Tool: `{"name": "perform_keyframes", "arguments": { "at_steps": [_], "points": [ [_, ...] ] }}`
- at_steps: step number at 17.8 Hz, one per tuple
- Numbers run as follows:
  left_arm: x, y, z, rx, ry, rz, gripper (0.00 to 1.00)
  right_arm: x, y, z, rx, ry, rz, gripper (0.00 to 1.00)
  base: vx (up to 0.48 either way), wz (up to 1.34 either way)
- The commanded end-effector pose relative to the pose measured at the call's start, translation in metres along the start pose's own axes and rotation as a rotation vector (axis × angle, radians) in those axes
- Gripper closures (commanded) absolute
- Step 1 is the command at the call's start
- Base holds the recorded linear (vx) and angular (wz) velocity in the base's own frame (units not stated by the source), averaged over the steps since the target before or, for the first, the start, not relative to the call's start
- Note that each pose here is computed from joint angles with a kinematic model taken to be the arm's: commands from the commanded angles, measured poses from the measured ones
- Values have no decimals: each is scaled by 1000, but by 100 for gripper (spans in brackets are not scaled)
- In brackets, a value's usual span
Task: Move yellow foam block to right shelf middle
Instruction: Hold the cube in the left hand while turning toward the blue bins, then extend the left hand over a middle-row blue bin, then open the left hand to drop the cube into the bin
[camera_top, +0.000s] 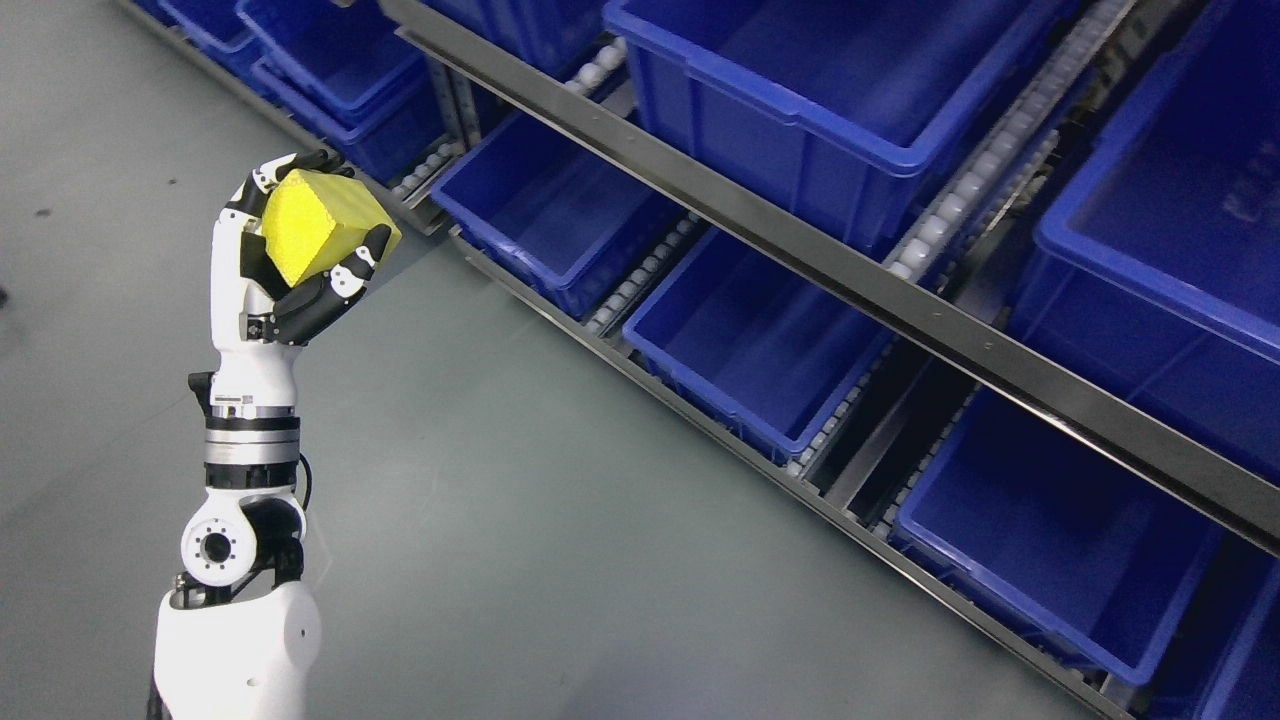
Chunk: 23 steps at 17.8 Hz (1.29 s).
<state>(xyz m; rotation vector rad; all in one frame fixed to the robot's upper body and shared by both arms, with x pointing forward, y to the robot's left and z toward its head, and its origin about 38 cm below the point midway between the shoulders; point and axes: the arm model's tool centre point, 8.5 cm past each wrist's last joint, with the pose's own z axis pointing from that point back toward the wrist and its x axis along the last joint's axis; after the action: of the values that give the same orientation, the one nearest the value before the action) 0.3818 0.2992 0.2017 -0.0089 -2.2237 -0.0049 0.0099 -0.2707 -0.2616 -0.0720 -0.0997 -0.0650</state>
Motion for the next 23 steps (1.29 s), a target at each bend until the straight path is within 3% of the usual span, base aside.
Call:
{"name": "perform_keyframes", "arguments": {
  "at_steps": [1, 3, 6, 9, 13, 16, 23],
  "points": [
    [13, -20, -15, -86, -59, 9, 65, 8, -12, -1, -19, -21, -16, 0, 192, -687],
    [27, -48, -39, -160, -127, 40, 65, 9, -11, -1, -19, -23, -16, 0, 182, -650],
    [73, -74, -104, -230, -275, 60, 65, 9, -11, -1, -19, -23, -16, 0, 161, -545],
    [111, -83, -167, -249, -228, 76, 64, 8, -12, -1, -19, -21, -16, 0, 133, -409],
    [85, -86, -187, -242, 55, 49, 61, 9, -11, -1, -19, -23, -16, 0, 88, -286],
    [66, -93, -191, -254, 251, 45, 47, 9, -11, -1, -19, -23, -16, 0, 62, -192],
    [38, -79, -193, -166, 377, -80, 20, 8, -12, -1, -19, -21, -16, 0, 38, -128]
  ]
}}
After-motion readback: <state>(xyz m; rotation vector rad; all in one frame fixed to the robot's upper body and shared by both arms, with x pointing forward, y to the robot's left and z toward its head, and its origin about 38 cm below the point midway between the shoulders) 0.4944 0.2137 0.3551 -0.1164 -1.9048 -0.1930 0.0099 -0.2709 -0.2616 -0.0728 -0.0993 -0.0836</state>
